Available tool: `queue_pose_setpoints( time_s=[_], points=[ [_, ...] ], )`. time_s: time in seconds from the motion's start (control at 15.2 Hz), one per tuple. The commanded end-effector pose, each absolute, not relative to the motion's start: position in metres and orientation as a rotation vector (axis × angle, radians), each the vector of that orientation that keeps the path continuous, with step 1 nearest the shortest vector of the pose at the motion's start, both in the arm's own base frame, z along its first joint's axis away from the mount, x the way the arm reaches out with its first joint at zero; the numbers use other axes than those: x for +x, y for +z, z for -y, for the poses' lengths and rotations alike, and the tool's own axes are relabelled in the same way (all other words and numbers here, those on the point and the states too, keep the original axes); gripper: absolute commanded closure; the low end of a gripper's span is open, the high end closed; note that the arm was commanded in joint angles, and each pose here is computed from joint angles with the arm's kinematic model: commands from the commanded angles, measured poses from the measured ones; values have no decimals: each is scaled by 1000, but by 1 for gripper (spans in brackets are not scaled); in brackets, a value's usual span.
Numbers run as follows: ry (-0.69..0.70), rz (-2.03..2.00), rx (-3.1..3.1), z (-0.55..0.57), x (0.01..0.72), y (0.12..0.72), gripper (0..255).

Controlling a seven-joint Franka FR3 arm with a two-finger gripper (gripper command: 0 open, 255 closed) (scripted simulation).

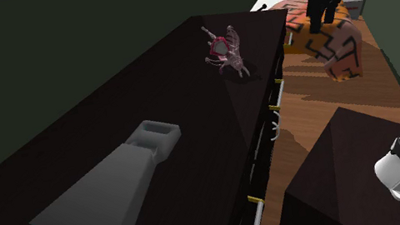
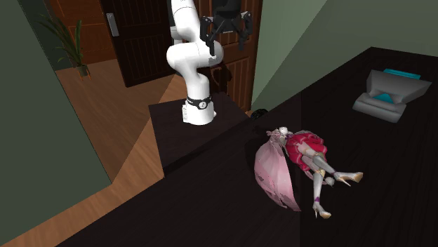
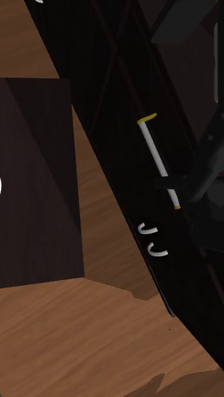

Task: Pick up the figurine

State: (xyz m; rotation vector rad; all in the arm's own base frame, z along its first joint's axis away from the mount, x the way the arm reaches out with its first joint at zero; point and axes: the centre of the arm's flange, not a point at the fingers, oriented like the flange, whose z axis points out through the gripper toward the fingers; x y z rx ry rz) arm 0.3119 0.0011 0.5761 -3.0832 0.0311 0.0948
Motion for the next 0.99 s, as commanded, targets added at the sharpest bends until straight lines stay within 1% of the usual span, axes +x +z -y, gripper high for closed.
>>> queue_pose_setpoints(
  time_s=[0.0, 0.92],
  points=[
    [95, -31, -3083, -1, 312, 576, 0],
    [57, -50, -3059, 48, 485, 546, 0]
  ],
)
